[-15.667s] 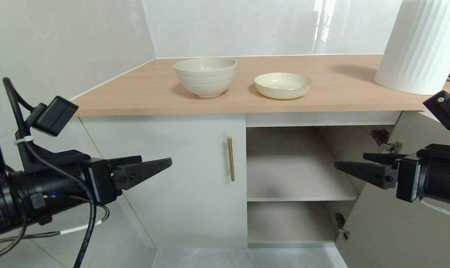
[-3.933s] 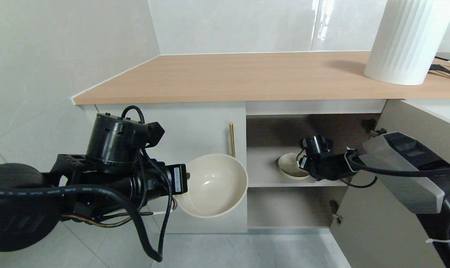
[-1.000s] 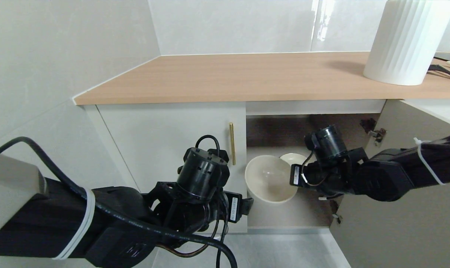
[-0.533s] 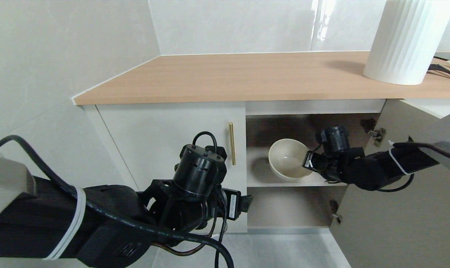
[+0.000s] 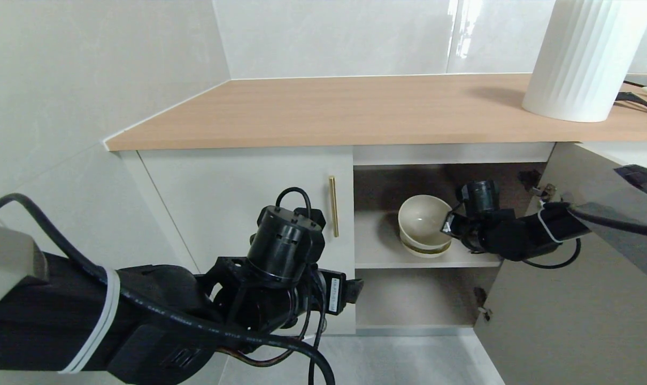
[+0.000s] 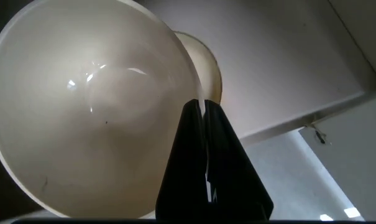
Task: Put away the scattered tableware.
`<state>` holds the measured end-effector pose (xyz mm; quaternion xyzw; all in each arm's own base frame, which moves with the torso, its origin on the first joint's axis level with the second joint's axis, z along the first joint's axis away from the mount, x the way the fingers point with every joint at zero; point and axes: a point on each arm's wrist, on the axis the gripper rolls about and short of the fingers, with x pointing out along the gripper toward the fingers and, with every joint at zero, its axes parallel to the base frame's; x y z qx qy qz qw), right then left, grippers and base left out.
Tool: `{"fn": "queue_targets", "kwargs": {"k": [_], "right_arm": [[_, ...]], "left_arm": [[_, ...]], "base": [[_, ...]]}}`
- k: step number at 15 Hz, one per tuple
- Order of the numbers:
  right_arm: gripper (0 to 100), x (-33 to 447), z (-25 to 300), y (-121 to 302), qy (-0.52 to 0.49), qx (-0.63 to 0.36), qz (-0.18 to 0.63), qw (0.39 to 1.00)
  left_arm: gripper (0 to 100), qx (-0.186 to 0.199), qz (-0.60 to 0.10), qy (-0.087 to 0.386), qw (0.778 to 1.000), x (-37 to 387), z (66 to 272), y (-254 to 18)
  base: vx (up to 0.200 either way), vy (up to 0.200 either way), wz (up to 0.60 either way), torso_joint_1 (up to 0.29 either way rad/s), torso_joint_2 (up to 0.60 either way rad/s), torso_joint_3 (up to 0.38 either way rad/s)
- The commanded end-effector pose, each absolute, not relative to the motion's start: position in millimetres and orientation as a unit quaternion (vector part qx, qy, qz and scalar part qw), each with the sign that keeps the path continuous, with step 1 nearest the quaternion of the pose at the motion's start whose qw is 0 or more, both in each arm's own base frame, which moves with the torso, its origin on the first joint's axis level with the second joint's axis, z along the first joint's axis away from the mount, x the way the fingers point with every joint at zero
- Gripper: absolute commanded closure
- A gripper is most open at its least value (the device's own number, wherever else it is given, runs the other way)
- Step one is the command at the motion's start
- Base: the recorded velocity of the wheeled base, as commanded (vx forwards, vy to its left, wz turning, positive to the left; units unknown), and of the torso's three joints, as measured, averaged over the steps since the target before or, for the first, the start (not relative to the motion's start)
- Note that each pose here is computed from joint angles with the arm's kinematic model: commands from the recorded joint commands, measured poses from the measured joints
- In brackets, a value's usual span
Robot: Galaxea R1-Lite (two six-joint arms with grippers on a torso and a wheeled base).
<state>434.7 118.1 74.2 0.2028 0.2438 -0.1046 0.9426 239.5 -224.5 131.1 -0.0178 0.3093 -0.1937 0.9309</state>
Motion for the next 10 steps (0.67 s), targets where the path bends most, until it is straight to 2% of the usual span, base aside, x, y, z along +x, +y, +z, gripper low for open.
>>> {"fn": "queue_targets", "kwargs": {"k": [1, 10], "right_arm": [[100, 445.8, 56.2, 113.3, 0.252, 0.2, -0.117, 0.94], [100, 455.8, 48.9, 115.1, 0.247, 0.199, -0.121, 0.941]], "left_arm": [[0, -0.017, -0.193, 0.31, 0.931, 240.0, 130.2, -224.4], [0, -0.017, -0.19, 0.313, 0.931, 240.9, 128.3, -223.9]], "base": [[0.0, 0.0, 0.0, 0.0, 0.0, 0.0], [0.0, 0.0, 0.0, 0.0, 0.0, 0.0]]}}
